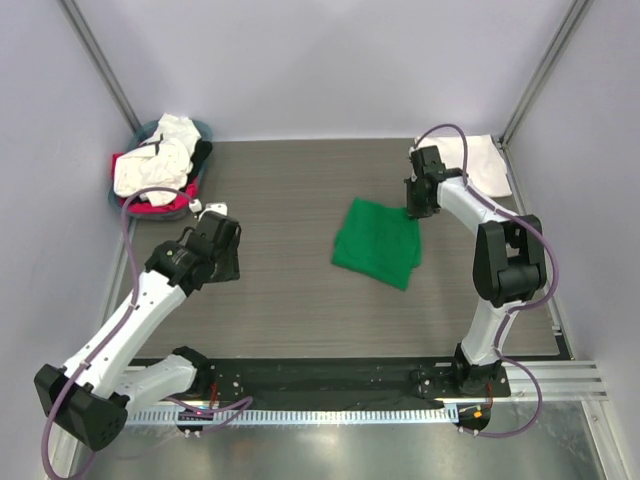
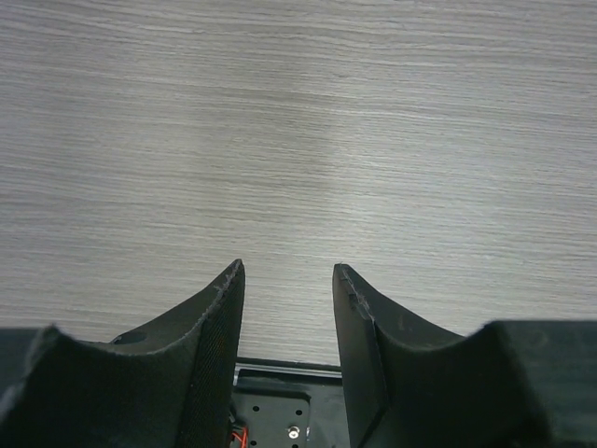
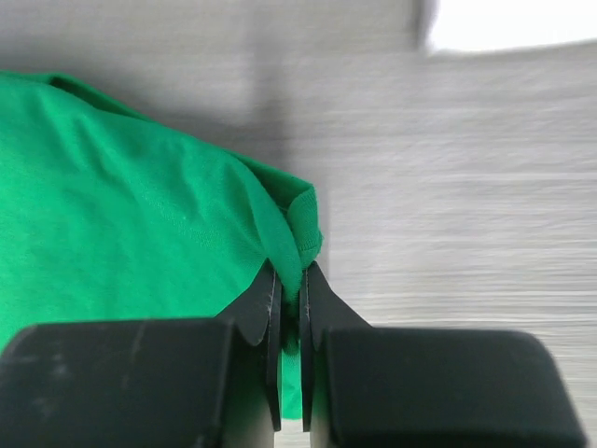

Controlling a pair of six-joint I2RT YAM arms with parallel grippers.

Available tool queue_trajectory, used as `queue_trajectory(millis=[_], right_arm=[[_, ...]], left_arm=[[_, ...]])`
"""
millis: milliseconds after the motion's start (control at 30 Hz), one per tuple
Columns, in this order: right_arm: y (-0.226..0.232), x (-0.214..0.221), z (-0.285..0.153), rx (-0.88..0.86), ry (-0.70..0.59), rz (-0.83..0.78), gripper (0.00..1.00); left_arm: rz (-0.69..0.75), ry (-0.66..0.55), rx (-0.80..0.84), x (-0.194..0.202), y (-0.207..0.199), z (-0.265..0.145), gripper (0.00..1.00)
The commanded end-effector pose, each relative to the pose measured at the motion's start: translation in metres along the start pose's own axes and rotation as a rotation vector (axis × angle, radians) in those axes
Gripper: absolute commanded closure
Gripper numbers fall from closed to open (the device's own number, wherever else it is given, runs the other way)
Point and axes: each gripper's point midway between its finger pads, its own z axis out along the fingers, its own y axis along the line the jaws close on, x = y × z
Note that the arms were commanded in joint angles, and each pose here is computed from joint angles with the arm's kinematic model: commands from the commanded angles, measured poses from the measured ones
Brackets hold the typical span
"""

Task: Fold and stack the t-shirts
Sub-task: Neatly place the folded tshirt to the corner

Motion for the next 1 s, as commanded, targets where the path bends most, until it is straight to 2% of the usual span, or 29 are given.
queue_trajectory(millis=[0,133,433,967], right_arm=[[-0.029,-0.055,-0.027,0.131,-0.142,-0.045,0.99],[-0.045,-0.104,-0.043,0.064,-0.242,0.008,0.99],[-0.069,-0.174,-0.072,0.167,-0.43,-0.16,0.99],[-0.094,-0.232,-0.107,0.225,-0.572,-0.19,0.99]], left_arm=[[-0.001,-0.036,-0.016,-0.009,0.001,0.004,0.56],[-0.007,-0.053,0.001,-0.01,0.0,0.001,0.57],[-0.044,-0.104,-0.007,-0.013,0.008,-0.007,0.57],[-0.049,-0.105,-0.023,-0.013,0.009,-0.006,0.59]])
